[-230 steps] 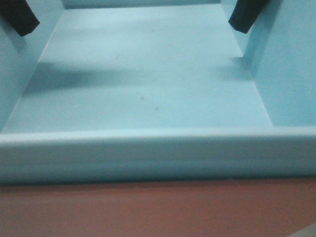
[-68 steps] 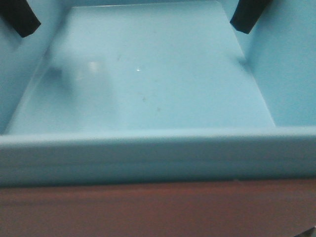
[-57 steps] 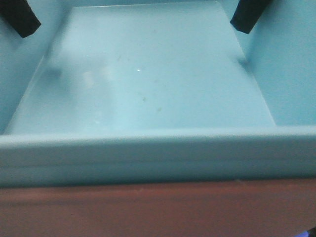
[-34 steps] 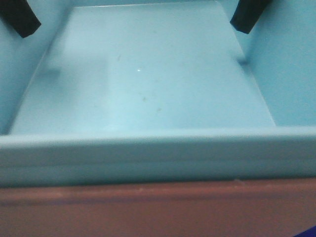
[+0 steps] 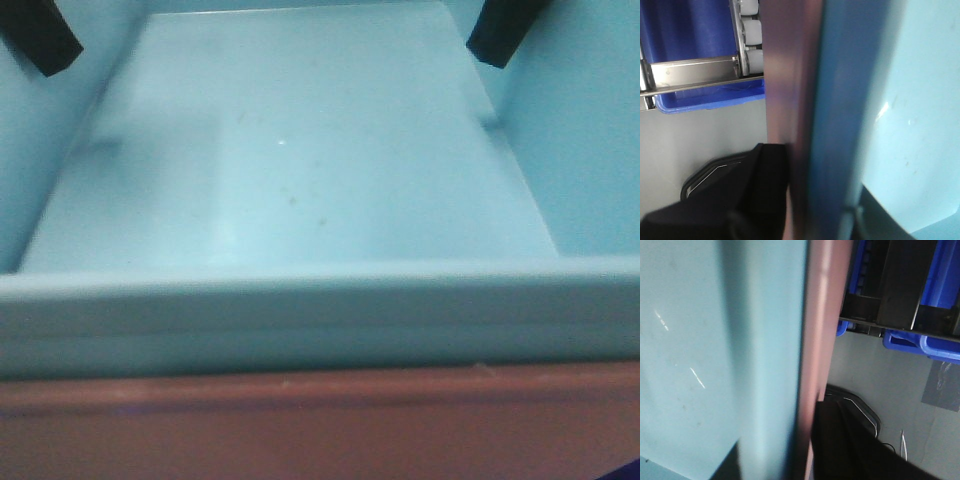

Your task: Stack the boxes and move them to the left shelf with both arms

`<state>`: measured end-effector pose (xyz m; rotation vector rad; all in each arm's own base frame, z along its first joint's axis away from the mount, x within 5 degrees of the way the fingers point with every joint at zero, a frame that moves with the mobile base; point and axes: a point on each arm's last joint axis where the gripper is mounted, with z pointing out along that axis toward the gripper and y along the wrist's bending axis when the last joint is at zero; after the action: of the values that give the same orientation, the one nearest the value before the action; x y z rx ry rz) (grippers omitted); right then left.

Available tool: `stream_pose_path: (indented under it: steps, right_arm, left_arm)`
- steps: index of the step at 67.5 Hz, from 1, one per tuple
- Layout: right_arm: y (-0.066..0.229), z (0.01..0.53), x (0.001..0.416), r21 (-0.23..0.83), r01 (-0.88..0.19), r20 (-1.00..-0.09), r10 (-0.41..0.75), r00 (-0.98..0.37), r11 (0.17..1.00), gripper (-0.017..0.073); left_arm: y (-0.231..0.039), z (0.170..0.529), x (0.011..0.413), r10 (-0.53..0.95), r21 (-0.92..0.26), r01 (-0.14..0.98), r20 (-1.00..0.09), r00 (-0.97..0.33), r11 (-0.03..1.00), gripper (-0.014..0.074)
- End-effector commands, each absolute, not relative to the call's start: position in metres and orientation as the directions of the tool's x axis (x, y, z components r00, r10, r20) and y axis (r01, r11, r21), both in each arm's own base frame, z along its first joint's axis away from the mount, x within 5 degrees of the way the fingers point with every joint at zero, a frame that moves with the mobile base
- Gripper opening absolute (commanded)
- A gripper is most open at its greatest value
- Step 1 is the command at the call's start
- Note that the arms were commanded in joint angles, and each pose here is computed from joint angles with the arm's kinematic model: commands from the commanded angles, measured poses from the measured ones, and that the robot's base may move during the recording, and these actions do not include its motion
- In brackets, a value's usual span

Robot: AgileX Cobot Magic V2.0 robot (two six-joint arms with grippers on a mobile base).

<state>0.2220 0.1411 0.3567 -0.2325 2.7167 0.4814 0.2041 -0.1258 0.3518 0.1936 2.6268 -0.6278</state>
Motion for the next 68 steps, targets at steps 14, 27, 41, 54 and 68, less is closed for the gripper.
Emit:
stream_pose_path:
  steps: [14,27,41,54,68]
  right_arm:
    - [0.1290,0.3745,0.2207,0.239,-0.256,-0.487,-0.113,-0.866,0.937,0.0058]
    - [0.1290,0.3745,0.2207,0.239,-0.256,-0.487,-0.113,-0.866,0.937,0.0058]
    - [0.1290,0.3745,0.2207,0.239,-0.256,-0.487,-0.113,-0.866,0.937,0.0058]
    - [0.1290,0.3745,0.2207,0.239,-0.256,-0.487,-0.113,-0.866,0.937,0.0058]
    - [0.1290,0.3745,0.2207,0.239,-0.256,-0.487,-0.113,-0.866,0.937,0.0058]
  left_arm:
    - [-0.1251,0.3776,0.1975,0.000,-0.445,0.279,-0.532,-0.847,0.851,-0.0001]
    - [-0.1251,0.3776,0.1975,0.000,-0.445,0.279,-0.532,-0.847,0.851,-0.0001]
    - [-0.1251,0.3776,0.1975,0.000,-0.445,0.279,-0.532,-0.847,0.851,-0.0001]
    - [-0.1251,0.3776,0.1975,0.000,-0.445,0.279,-0.532,-0.847,0.851,-0.0001]
    - [-0.1251,0.3777,0.1977,-0.001,-0.445,0.280,-0.533,-0.846,0.851,-0.0001]
